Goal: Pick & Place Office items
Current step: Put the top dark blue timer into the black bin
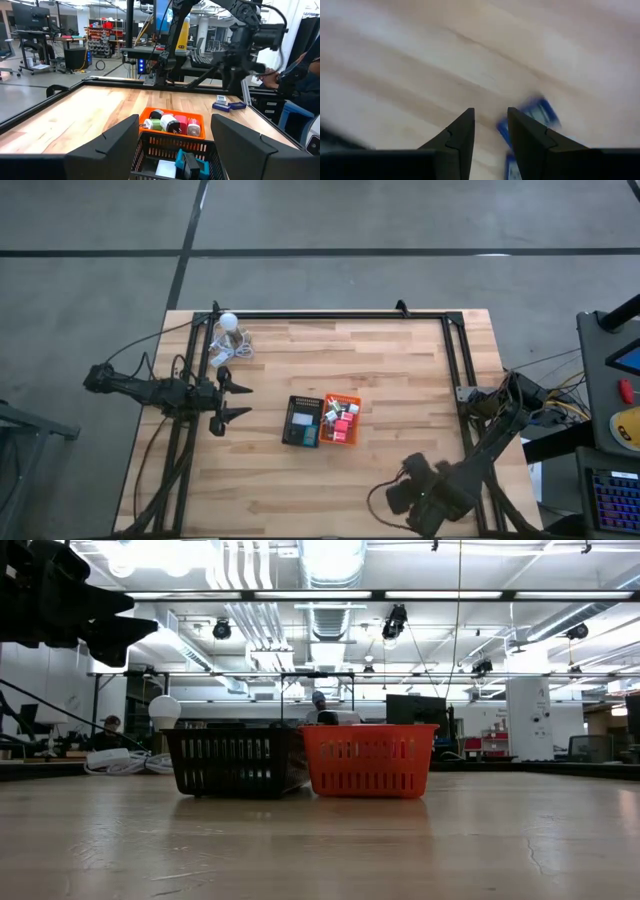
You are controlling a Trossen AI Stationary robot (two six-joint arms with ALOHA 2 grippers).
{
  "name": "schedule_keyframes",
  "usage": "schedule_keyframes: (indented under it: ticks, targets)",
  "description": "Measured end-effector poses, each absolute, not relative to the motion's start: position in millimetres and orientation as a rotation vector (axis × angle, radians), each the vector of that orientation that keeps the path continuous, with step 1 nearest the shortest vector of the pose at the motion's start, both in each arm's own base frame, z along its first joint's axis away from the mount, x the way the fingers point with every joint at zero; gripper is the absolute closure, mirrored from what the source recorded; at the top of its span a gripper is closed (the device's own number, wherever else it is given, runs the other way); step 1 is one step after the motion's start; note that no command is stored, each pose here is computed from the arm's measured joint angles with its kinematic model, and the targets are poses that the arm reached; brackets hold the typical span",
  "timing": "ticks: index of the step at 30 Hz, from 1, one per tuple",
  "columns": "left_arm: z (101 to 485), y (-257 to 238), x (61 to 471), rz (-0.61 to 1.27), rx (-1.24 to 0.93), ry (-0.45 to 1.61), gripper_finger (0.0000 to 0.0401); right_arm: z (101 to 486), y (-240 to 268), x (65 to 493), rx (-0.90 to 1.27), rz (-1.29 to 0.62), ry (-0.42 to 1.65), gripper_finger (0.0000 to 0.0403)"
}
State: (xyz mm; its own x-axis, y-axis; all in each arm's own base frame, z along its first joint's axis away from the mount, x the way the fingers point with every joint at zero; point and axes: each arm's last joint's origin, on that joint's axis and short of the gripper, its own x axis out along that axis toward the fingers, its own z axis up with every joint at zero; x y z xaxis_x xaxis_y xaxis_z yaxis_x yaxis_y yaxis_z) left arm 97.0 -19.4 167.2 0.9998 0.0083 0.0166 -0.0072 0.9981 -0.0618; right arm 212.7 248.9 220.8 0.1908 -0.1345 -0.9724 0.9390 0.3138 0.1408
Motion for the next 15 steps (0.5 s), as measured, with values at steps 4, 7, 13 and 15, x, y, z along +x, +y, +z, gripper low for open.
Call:
schedule_keyframes:
  ticks: [4, 7, 13, 15]
  targets:
    - [167, -19, 97, 0.008, -0.062, -0.017, 0.0149, 228, 255, 222, 0.588, -0.572, 1.123, 0.0285]
    - [167, -19, 97, 0.008, -0.062, -0.017, 0.0149, 230, 259, 225, 0.293, -0.317, 1.165, 0.0282]
    - [167, -19, 97, 0.008, -0.062, -0.017, 0.0149, 229, 260, 226, -0.028, -0.077, 1.195, 0.0290]
    - [167, -19, 97, 0.008, -0.062, -0.017, 0.0148, 228, 260, 225, -0.047, -0.062, 1.200, 0.0293]
